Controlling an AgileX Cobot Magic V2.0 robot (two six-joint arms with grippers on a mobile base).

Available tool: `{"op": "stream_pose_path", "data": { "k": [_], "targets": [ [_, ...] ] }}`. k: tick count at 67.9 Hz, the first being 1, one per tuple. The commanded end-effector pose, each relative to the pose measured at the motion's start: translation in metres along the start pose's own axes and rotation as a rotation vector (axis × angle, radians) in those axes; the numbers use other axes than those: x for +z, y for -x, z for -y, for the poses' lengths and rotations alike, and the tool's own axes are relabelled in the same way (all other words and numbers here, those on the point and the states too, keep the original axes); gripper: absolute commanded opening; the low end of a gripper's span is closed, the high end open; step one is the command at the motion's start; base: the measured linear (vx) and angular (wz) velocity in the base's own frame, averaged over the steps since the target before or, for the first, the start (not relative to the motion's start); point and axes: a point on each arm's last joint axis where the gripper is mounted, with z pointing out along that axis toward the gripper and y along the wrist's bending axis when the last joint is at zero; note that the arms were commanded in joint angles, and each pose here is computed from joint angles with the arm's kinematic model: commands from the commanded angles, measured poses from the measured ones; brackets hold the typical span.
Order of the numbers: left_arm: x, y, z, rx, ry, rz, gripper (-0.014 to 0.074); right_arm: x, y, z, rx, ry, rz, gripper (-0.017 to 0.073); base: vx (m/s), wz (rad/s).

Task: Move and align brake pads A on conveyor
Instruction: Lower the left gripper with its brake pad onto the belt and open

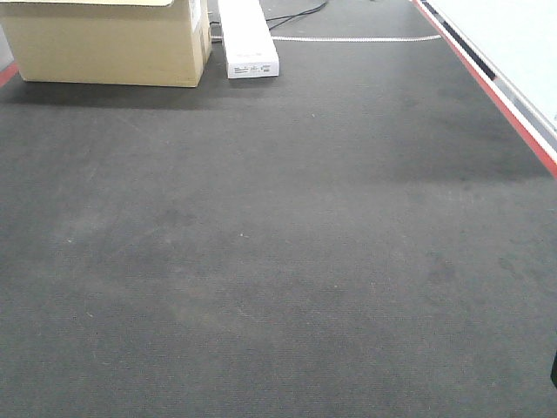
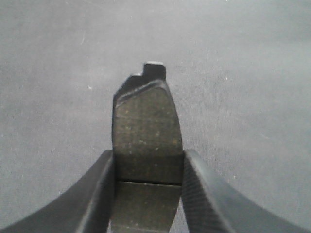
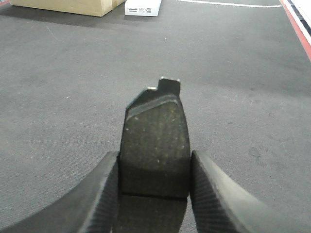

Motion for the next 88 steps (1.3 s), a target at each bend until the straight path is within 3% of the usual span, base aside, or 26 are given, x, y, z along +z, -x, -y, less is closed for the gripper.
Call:
{"op": "stream_pose_path", "data": {
  "k": [1,9,14,20,34,56,74,88],
  "targets": [
    [-0.004,0.018,0.002,-0.015,-0.012,0.134,-0.0006,-0.004,0.018,0.002,-0.004,-0.023,0.119,-0.0008,0.0,0.0],
    [-0.002,0.026,0.002,-0.017,-0.011,0.164,-0.0005,-0.004,0.018,0.002,-0.004,-0.023,0.119,-0.0008,0.0,0.0],
    [0.001,0.042,0.003,-0.07,-0.015,0.166,-0.0003,-0.004,0.018,0.002,-0.004,-0.023,0.119,-0.0008,0.0,0.0],
    [0.014,0.059,0.003,-0.107,-0.009,0.104,-0.0003,-0.004,0.018,0.002,-0.004,-0.023,0.119,-0.0008,0.0,0.0],
    [0.068,0.089,0.003,-0.111,0.021,-0.097,0.0003,-0.004,0.018,0.002,-0.004,-0.023,0.119,-0.0008,0.0,0.0],
    [0.166,0.067,-0.002,-0.122,0.065,-0.418,0.0008,-0.004,0.018,0.002,-0.004,-0.023,0.119,-0.0008,0.0,0.0],
    [0.216,0.033,-0.006,-0.127,0.085,-0.555,0.0028,-0.004,0.018,0.002,-0.004,-0.023,0.119,-0.0008,0.0,0.0],
    [0.247,0.024,-0.007,-0.131,0.095,-0.65,0.0141,-0.004,0.018,0.002,-0.004,-0.023,0.119,-0.0008,0.0,0.0]
  ]
}}
